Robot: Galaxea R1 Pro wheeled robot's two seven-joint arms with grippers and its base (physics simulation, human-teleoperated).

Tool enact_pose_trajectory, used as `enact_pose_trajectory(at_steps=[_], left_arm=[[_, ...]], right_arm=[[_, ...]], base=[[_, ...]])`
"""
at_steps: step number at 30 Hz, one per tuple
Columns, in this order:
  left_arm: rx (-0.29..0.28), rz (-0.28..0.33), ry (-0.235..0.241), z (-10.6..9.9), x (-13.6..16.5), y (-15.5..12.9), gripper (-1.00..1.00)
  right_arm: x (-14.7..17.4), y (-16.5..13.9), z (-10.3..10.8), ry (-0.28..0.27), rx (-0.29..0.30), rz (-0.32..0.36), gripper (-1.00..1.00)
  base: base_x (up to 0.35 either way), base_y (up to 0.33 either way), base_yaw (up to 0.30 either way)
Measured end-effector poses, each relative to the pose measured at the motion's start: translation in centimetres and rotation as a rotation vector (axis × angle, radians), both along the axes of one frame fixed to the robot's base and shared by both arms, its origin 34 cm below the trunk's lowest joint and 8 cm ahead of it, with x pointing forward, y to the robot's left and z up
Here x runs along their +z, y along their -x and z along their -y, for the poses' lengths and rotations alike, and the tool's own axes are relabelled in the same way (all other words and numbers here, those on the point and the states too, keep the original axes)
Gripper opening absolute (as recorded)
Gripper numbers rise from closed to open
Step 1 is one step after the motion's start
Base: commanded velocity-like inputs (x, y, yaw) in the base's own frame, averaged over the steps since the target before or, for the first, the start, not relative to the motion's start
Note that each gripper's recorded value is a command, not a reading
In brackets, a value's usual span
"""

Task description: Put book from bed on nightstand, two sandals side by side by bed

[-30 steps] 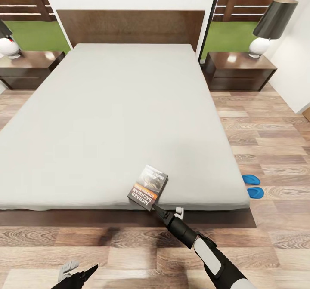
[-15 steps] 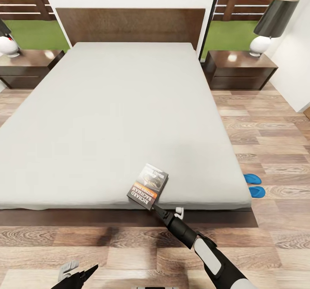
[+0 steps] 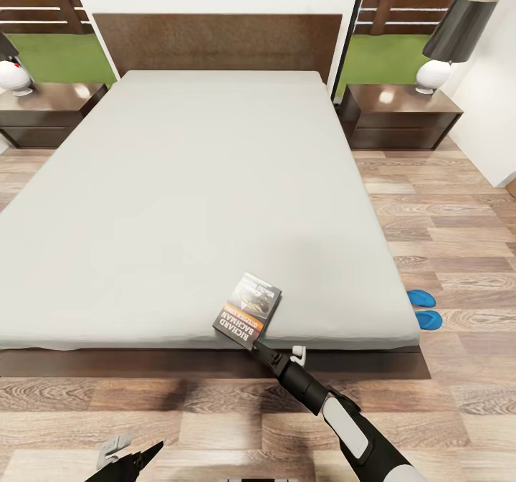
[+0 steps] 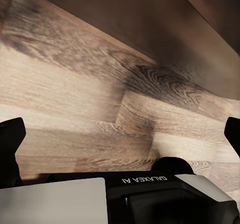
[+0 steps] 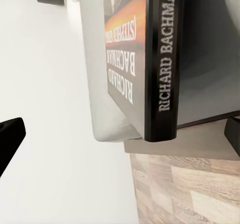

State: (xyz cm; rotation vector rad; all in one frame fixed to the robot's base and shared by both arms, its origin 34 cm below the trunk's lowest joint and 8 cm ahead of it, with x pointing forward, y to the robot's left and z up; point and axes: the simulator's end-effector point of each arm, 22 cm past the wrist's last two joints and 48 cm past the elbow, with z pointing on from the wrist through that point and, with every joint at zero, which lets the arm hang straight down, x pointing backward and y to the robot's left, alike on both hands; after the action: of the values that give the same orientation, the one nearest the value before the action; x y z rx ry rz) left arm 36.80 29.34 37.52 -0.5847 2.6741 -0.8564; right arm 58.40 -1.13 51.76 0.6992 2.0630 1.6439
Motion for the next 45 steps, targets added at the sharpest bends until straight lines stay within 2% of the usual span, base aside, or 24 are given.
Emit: enact_pose_trajectory(at_steps=[14, 43, 44, 45], left_arm=[[0.000, 0.001, 0.000, -0.01, 0.00, -0.02, 1.00], [0.000, 0.000, 0.000, -0.01, 0.00, -0.01, 1.00], [0.000, 0.001, 0.000, -0.01, 0.00, -0.02, 1.00], [0.000, 0.000, 0.000, -0.01, 0.00, -0.02, 1.00]], right_arm=[[-0.01, 0.00, 0.00, 0.000, 0.000, 0.000, 1.00], [0.02, 0.00, 0.00, -0.001, 0.000, 0.001, 1.00], [0.02, -0.01, 0.00, -0.001, 0.000, 0.001, -1.00], [0.03, -0.01, 0.00, -0.001, 0.000, 0.000, -1.00]], base=[[0.019, 0.066, 0.000], [0.000, 0.002, 0.000], [0.000, 0.000, 0.000], [0.000, 0.000, 0.000]])
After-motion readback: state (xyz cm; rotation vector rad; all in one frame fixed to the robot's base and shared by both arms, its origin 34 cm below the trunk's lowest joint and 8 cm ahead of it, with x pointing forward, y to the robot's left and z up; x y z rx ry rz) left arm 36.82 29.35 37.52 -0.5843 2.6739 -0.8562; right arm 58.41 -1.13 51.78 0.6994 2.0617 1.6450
